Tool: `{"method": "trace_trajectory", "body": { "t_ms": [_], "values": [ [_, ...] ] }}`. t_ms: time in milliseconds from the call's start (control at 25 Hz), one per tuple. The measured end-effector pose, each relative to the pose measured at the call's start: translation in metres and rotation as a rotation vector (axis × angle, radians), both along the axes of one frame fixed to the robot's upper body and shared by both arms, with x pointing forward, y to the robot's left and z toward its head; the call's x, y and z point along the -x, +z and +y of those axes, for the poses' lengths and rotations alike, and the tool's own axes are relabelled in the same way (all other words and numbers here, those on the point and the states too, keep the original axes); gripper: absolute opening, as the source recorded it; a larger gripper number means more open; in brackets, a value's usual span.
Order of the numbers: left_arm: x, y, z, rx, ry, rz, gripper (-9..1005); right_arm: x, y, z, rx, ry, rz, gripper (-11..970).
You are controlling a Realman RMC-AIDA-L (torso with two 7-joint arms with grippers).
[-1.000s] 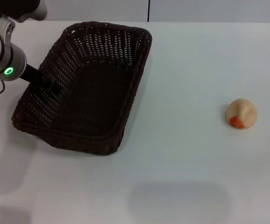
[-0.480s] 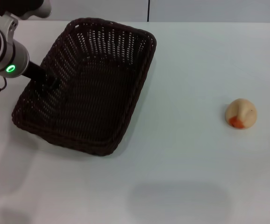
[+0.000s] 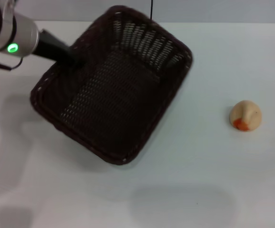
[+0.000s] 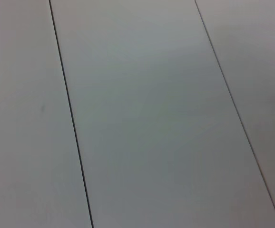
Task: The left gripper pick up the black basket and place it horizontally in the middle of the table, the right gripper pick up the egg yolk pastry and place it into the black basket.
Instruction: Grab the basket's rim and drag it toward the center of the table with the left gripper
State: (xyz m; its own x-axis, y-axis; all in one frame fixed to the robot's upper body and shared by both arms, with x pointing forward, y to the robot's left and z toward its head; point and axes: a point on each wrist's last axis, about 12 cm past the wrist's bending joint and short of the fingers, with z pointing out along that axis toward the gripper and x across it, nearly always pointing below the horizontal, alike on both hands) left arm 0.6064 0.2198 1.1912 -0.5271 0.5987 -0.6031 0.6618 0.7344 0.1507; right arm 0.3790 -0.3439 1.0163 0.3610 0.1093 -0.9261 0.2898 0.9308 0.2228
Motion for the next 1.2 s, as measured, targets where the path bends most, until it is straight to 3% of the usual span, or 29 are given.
{"method": "trace_trajectory", "body": {
  "t_ms": [80, 160, 200, 520, 840, 1200],
  "values": [
    [-0.003, 0.011, 0.000, 0.061, -0.058, -0.007, 252, 0.000, 0.000, 0.000, 0.001, 0.000, -0.002, 818],
    [-0.003, 0.011, 0.000, 0.061, -0.058, -0.007, 218, 0.001, 0.001, 0.000, 0.003, -0.001, -0.006, 818],
    [-0.006, 0.022, -0.005, 0.084, -0.121, -0.012, 201, 0.001, 0.001, 0.000, 0.003, -0.001, -0.006, 818],
    [-0.012, 0.035, -0.018, 0.070, -0.239, -0.001, 201, 0.004, 0.002, 0.000, 0.006, -0.004, -0.018, 818],
    [-0.011, 0.055, -0.025, 0.147, -0.421, 0.009, 201, 0.003, 0.002, 0.001, 0.003, 0.000, -0.021, 818],
    [-0.016, 0.046, -0.038, 0.160, -0.622, 0.114, 202, 0.003, 0.002, 0.001, 0.002, 0.002, -0.024, 818]
  ]
}}
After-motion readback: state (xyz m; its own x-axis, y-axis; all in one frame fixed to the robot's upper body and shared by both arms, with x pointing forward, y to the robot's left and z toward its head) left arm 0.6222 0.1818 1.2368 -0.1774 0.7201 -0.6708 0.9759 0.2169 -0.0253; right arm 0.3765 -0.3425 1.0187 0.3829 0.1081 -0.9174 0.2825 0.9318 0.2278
